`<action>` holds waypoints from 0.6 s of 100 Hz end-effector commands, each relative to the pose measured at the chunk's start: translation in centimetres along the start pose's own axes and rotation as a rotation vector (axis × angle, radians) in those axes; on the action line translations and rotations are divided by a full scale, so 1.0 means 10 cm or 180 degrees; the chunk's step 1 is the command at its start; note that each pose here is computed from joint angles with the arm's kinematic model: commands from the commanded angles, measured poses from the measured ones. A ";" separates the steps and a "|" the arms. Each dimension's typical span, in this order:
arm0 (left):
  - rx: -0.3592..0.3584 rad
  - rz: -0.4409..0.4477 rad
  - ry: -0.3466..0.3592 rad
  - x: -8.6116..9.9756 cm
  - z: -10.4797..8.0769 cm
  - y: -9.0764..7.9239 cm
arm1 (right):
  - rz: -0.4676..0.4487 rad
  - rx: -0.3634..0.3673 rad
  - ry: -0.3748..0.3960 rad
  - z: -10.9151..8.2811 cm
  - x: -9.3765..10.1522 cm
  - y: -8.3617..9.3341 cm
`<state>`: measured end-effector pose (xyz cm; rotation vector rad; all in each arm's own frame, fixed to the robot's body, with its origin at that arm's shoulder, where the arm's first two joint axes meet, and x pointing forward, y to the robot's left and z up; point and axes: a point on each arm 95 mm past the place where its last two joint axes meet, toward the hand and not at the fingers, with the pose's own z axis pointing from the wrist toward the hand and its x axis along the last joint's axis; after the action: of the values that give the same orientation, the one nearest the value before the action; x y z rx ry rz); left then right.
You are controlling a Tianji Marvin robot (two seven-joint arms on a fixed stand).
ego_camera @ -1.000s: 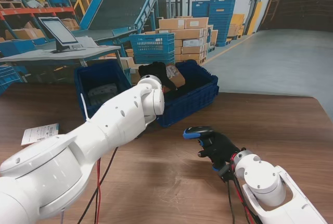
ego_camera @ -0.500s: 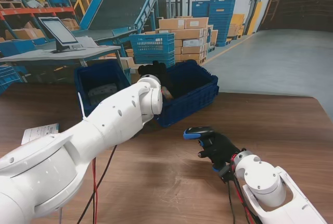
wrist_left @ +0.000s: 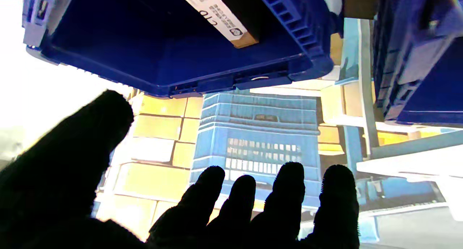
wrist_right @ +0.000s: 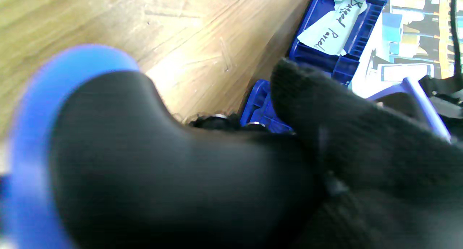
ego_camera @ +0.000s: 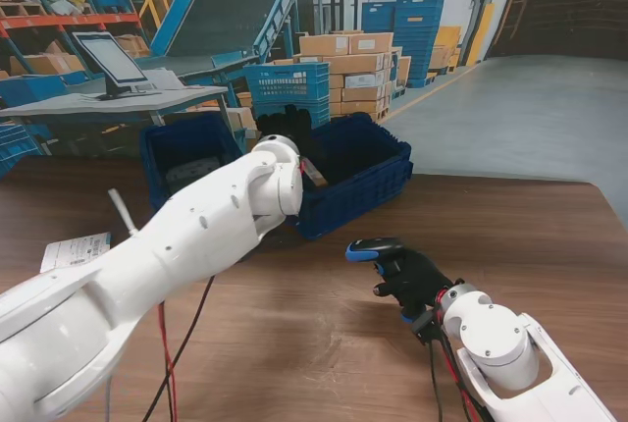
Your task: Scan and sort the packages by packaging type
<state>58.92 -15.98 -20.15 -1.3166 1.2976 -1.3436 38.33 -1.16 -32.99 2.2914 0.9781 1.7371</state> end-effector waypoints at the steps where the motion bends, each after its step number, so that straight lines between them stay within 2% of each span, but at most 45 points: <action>1: -0.0014 -0.0011 -0.0075 -0.16 -0.03 0.01 | 0.0014 0.0028 0.0063 -0.01 0.08 -0.05; 40: 0.0048 -0.0176 -0.0251 -0.74 -0.58 -0.10 | -0.0035 -0.0051 0.0194 -0.02 0.20 -0.11; 60: 0.0091 -0.0270 -0.0255 -0.99 -0.85 -0.13 | -0.0060 -0.0102 0.0234 -0.02 0.27 -0.10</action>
<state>52.30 -5.77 -18.78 -1.3936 1.1544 -1.3555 38.13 0.31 -31.78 2.2124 0.9657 1.7961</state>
